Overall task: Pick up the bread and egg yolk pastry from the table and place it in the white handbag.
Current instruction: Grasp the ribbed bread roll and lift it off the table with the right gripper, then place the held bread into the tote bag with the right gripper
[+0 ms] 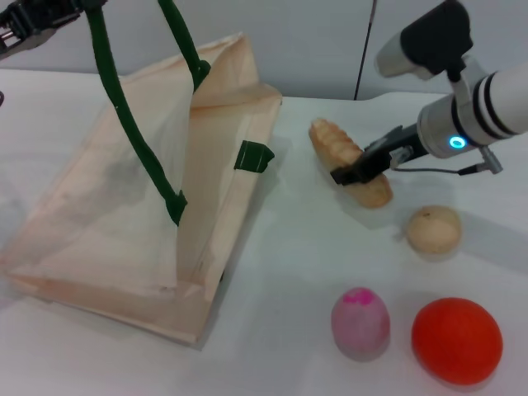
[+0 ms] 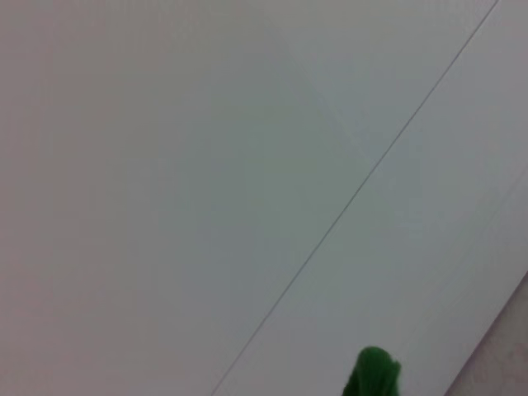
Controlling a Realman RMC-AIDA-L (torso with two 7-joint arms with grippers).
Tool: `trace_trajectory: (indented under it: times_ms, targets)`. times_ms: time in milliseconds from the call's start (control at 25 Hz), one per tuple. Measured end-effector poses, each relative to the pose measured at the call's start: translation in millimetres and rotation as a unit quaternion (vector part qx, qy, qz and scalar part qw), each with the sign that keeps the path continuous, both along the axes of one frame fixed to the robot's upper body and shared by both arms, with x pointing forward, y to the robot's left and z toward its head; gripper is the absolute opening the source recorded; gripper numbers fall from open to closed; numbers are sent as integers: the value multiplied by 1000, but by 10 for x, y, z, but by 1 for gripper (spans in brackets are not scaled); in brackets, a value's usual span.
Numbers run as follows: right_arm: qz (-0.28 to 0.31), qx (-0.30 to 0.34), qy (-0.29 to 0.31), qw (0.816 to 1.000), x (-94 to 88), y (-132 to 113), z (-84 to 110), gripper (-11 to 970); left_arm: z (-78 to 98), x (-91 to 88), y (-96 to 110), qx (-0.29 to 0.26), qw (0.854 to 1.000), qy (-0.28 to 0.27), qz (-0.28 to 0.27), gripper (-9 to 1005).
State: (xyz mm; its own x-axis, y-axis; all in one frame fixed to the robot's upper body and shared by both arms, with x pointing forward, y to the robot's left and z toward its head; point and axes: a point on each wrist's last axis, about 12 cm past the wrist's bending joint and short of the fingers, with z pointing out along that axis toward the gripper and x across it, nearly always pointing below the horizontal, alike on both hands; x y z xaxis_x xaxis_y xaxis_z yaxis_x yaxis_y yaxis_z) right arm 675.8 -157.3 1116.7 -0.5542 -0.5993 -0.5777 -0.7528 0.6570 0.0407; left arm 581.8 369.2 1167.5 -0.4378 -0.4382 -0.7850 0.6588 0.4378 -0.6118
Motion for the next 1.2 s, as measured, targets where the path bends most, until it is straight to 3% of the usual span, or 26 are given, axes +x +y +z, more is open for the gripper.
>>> trace_trajectory:
  times_ms: [200,560,1200]
  targets:
    - [44,87,3,995,-21,-91,187,486,1,2,12,0,1000,2,2,135]
    - [110,134,16,985,-209,-227,334,403,33,31,36,2,1000,4,6,136]
    - [228,120,35,966,-305,616,399,341,171,194,-200,-2,999,-6,-34,138]
